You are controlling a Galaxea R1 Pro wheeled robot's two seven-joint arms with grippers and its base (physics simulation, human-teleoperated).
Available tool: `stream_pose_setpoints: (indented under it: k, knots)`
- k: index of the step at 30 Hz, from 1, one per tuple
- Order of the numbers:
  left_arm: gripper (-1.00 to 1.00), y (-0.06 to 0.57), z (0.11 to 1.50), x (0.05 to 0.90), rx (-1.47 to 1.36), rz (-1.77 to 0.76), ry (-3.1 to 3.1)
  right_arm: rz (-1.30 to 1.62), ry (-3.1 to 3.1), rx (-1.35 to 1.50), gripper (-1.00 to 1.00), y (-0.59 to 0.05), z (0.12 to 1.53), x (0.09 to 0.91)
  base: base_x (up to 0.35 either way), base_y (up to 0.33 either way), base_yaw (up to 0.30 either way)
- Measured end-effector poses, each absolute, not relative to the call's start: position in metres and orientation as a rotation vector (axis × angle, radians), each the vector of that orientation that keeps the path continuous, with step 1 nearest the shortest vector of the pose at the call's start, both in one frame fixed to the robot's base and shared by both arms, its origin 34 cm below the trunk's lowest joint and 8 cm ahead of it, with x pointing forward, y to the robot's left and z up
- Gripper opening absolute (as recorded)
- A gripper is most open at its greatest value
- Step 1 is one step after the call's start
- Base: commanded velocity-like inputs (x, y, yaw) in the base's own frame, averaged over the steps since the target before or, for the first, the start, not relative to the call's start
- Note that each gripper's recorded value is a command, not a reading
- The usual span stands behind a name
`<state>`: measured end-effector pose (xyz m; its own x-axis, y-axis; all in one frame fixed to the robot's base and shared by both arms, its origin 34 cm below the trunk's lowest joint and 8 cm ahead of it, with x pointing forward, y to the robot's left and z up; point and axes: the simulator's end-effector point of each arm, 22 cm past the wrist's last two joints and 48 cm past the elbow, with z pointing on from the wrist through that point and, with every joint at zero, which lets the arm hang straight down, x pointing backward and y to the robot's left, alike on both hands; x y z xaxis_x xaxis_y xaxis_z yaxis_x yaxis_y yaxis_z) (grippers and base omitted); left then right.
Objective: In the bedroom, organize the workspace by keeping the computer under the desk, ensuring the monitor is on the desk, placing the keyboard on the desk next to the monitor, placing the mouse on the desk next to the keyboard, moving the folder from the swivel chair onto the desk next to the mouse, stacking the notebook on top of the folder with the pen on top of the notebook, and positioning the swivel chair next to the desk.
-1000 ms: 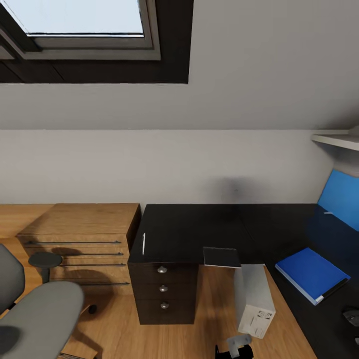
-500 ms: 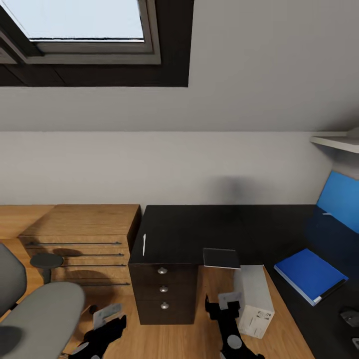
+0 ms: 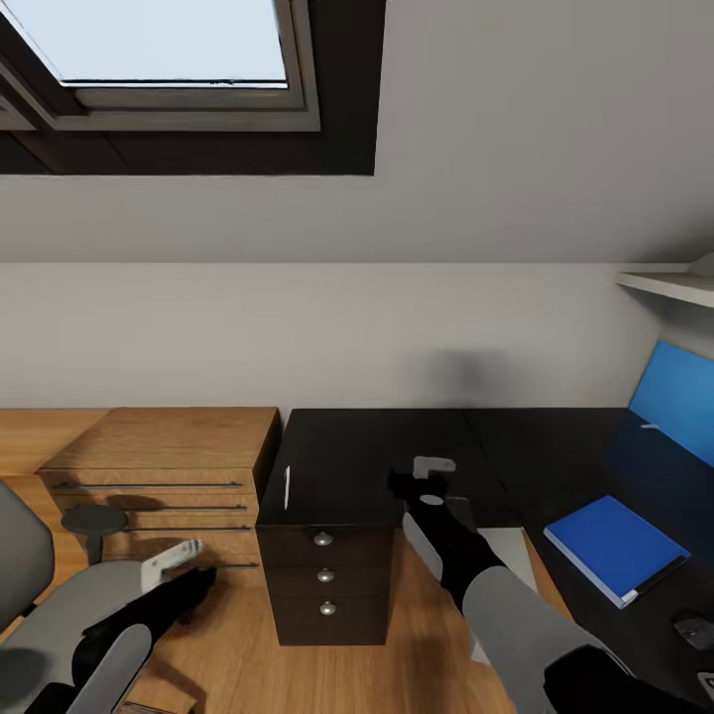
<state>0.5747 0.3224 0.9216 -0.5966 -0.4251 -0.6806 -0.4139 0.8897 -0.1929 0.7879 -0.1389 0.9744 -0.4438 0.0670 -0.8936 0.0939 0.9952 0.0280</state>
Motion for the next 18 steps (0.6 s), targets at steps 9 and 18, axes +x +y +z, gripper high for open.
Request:
stream_pose_setpoints:
  k: [9, 18]
  knots:
    - [1.0, 0.3, 0.903, 0.565, -0.532, -0.014, 2.342, 0.058, 2.102, 0.211, 1.0, -0.133, 0.958, 0.781, 0.0, 0.0, 0.098]
    - [1.0, 0.292, 0.898, 0.563, -0.515, -0.024, 2.357, 0.035, 2.16, 0.193, 1.0, -0.135, 0.93, 0.77, 0.0, 0.0, 0.258]
